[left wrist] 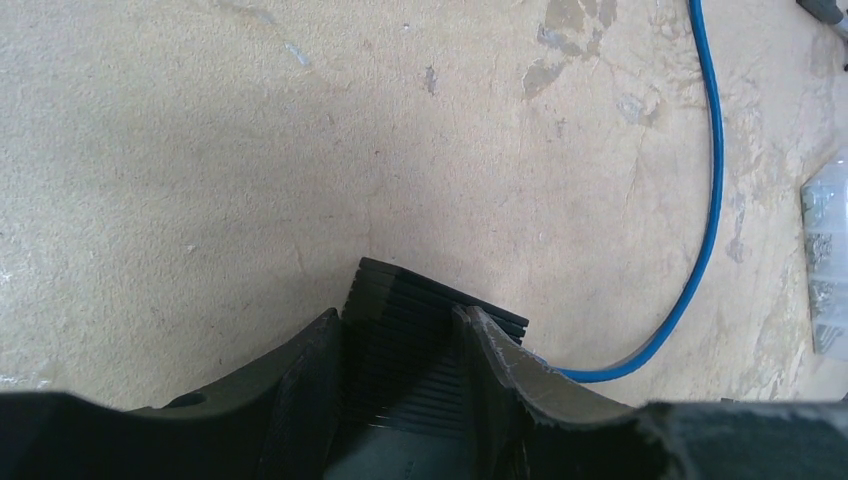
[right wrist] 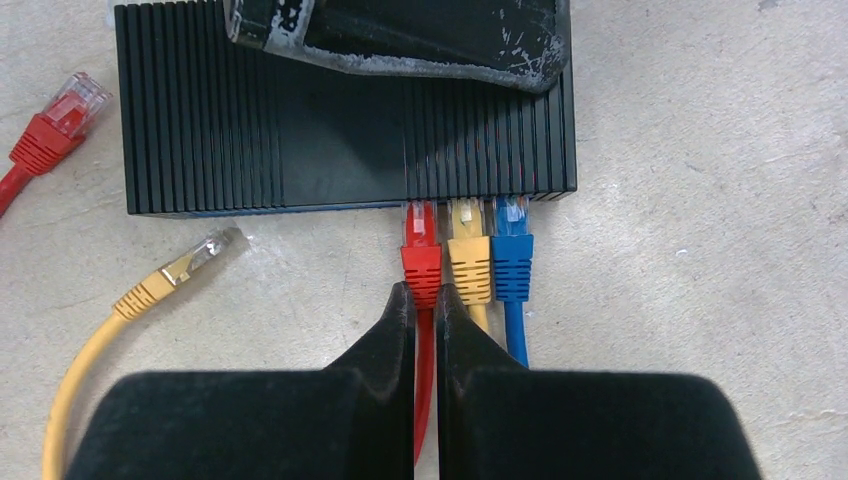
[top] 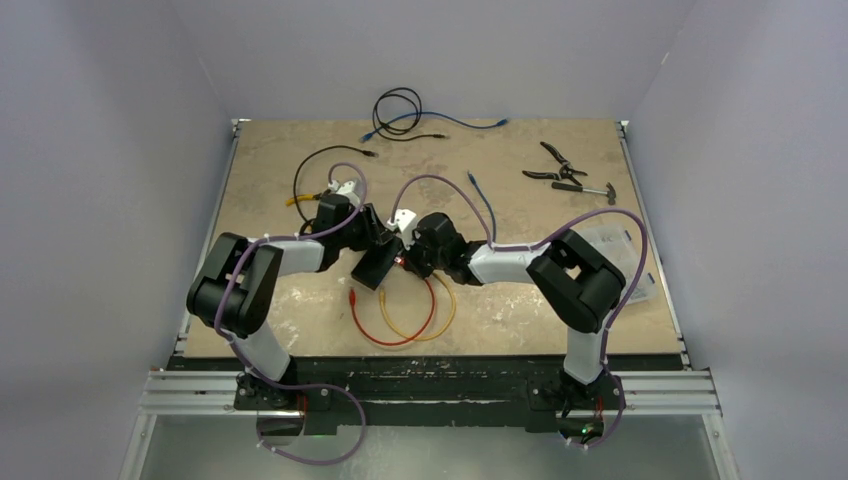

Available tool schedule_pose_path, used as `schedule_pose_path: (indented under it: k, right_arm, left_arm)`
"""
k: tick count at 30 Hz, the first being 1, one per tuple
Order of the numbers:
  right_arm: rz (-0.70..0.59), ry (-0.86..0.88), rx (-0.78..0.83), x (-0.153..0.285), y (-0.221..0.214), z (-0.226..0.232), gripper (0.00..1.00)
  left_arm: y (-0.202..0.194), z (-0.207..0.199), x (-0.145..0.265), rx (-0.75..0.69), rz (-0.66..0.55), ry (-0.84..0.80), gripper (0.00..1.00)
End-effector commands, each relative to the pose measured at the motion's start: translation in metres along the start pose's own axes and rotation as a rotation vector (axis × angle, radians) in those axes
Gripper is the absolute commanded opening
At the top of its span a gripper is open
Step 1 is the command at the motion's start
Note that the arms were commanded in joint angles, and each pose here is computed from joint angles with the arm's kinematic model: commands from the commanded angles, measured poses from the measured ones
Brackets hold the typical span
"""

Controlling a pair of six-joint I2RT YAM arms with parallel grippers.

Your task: Insert the plug into the switch port

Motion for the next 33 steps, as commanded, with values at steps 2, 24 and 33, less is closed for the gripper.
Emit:
schedule_pose_path:
  k: [2, 24, 33]
  right_arm:
    - [-0.531, -0.086, -0.007, 0.011, 0.129, -0.024, 0.0]
    - [-0.499, -0.182, 0.021, 0.019, 0.116, -0.032, 0.14]
    - [-0.46, -0.208, -0.002, 0.042, 0.096, -0.028, 0.51]
  left_arm:
    - [-0.063, -0.038, 0.015, 0.108, 0.338, -0.176, 0.42]
    - [-0.021, -0.054, 0.002, -0.123, 0.262, -0.027, 0.52]
    - [0.053, -0.051, 0.001, -0.219, 0.132, 0.099, 0.56]
Point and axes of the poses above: each gripper's point midway between its finger pads, its own x axis back along the fingers, its own z axis along the line the jaws close on, y = z × x, the point moved 8 cm from there along x, back along the fingers, and after that the axes turned 7 degrees about x, right-handed, at the moved point
